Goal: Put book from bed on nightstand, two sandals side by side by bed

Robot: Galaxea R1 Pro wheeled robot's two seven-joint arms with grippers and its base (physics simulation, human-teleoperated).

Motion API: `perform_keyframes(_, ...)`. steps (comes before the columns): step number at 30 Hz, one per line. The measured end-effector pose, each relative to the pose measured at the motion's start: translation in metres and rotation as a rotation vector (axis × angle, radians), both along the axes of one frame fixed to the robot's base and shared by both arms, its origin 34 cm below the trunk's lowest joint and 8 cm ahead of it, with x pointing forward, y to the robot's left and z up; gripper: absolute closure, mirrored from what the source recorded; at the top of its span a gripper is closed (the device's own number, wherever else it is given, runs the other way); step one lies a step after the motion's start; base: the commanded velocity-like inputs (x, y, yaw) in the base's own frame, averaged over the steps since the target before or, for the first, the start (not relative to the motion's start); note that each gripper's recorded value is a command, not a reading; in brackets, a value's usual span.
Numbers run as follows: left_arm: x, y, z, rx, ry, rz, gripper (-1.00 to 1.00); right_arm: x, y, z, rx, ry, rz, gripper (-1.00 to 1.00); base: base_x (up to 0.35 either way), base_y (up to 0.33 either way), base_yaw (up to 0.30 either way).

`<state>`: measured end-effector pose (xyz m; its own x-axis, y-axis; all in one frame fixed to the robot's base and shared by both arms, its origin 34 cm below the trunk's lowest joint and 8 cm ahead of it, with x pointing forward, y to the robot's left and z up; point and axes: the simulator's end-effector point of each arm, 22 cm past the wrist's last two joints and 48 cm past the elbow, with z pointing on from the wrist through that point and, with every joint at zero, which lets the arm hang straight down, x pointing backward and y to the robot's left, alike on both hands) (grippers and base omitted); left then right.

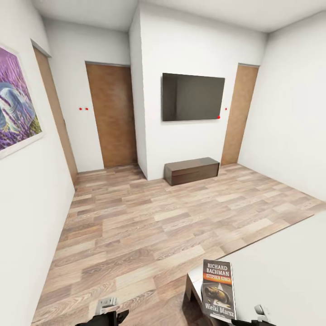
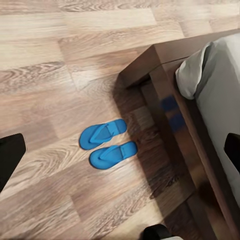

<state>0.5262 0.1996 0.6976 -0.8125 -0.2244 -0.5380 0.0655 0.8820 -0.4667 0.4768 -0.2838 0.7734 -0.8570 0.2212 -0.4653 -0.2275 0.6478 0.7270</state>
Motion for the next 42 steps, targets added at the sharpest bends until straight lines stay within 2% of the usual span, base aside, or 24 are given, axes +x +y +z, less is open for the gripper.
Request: perform_keyframes(42,0.0000,0.0000,0.0000,0.000,0.000,0.000,-1.00,0.0005,0.0000,0.0001,0.000,-0.001,-0.002,1.00,0.000,0.000,0.250)
